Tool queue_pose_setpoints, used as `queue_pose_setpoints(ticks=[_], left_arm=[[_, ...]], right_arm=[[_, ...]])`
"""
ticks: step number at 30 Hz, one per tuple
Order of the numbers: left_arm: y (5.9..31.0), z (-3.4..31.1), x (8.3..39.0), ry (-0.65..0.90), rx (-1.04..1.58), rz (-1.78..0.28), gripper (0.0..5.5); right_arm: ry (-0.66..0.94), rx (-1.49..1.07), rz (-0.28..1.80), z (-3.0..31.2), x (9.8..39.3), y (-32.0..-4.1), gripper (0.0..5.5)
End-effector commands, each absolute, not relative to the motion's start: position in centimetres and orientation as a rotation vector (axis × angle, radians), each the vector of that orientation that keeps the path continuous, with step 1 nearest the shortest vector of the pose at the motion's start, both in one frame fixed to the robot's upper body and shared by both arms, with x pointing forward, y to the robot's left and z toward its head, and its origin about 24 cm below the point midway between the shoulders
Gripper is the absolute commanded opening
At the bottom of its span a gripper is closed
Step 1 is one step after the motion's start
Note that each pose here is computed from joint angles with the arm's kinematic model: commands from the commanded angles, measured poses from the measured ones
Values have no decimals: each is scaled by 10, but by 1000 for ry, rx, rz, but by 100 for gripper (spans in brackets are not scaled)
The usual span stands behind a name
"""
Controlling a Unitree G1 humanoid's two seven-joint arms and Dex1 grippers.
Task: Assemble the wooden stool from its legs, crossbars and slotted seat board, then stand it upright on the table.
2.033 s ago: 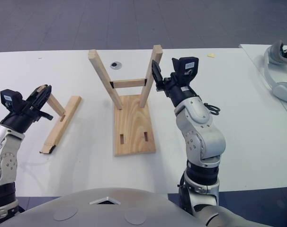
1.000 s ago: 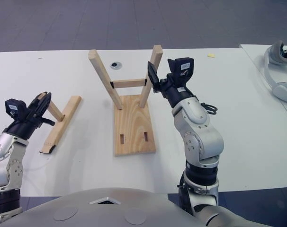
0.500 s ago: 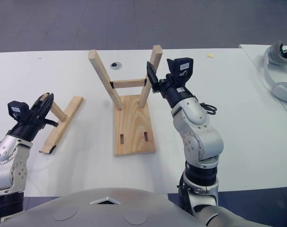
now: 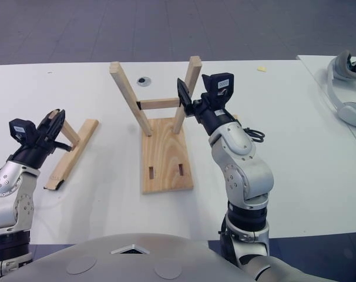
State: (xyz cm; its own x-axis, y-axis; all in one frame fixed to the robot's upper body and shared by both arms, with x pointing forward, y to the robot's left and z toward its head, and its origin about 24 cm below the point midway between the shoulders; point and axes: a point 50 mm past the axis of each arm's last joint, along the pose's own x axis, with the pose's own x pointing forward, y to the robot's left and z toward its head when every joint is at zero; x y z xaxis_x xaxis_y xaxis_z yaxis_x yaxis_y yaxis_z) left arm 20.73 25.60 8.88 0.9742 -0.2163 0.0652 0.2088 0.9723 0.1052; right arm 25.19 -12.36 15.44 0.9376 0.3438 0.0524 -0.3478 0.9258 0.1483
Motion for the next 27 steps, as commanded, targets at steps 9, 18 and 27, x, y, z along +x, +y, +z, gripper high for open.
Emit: queue_pose_setpoints(ticks=[9,18,27], left_arm=[[262,81,206,-40,111,-213,40],[259,73,192,-23,105,-209,40],[255,72,191,-22,104,-213,40]], right_arm=[[-21,139,354,156,252,-125,355],[-23,132,356,156,253,-126,355],[-18,132,359,155,253,-125,355]])
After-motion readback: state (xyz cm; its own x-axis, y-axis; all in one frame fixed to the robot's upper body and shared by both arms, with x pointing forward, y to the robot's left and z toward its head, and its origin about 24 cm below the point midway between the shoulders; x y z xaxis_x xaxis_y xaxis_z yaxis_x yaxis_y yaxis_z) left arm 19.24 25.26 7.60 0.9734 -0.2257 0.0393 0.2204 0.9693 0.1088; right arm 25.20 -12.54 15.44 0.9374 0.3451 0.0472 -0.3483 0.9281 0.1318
